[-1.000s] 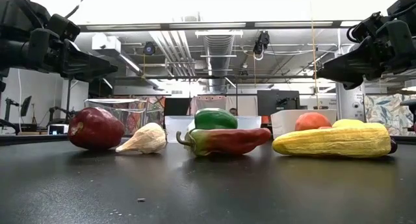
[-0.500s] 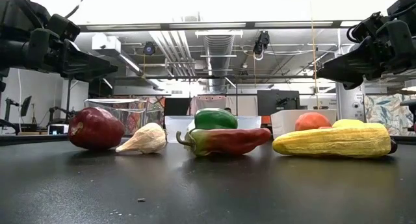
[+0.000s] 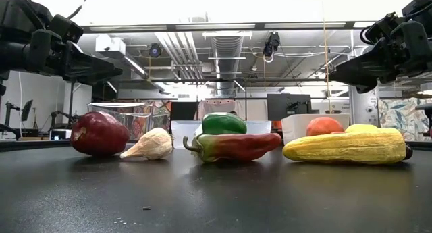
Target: Sort produce into baskets
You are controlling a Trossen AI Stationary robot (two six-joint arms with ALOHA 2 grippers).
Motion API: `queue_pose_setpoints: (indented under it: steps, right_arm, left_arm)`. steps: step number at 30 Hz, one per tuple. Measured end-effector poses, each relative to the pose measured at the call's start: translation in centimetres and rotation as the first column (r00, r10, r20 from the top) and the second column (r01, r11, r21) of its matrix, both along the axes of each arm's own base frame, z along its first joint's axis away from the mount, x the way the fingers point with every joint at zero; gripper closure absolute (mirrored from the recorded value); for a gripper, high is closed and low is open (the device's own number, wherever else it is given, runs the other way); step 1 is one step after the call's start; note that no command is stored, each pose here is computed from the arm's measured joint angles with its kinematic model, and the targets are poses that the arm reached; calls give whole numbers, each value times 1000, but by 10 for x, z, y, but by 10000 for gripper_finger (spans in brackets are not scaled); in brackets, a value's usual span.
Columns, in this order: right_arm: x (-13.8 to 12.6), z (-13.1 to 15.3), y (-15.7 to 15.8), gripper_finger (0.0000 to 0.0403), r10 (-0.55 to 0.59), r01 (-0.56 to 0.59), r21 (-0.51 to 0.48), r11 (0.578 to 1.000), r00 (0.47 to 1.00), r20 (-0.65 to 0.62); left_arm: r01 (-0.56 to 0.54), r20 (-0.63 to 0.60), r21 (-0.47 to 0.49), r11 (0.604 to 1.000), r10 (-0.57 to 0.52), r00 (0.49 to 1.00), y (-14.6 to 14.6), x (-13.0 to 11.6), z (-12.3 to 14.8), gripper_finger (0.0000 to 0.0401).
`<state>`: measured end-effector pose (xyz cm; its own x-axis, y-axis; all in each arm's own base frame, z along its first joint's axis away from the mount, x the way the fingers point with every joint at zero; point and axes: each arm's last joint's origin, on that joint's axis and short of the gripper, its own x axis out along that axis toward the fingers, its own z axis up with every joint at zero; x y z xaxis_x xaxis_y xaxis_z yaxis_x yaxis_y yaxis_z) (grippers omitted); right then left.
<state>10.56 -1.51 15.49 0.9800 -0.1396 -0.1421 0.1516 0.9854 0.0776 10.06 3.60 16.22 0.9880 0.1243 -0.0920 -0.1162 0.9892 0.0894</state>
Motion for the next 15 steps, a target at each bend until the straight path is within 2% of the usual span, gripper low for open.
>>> queue_pose_setpoints:
  steps: [6, 8, 12, 15]
  right_arm:
    - [0, 0, 0, 199, 11, -11, -88, 996, 1000, -8]
    - [0, 0, 0, 199, 8, -9, -69, 998, 1000, -4]
    - [0, 3, 0, 200, -26, 19, 144, 989, 999, 47]
    - [1, 12, 0, 200, -51, 0, 297, 955, 985, 164]
  left_arm:
    - [0, 0, 0, 1000, 0, 1000, 0, 0, 0, 209]
    - [0, 0, 0, 1000, 0, 1000, 0, 0, 0, 209]
    - [0, 0, 0, 1000, 0, 1000, 0, 0, 0, 209]
    - [0, 0, 0, 1000, 0, 1000, 0, 0, 0, 209]
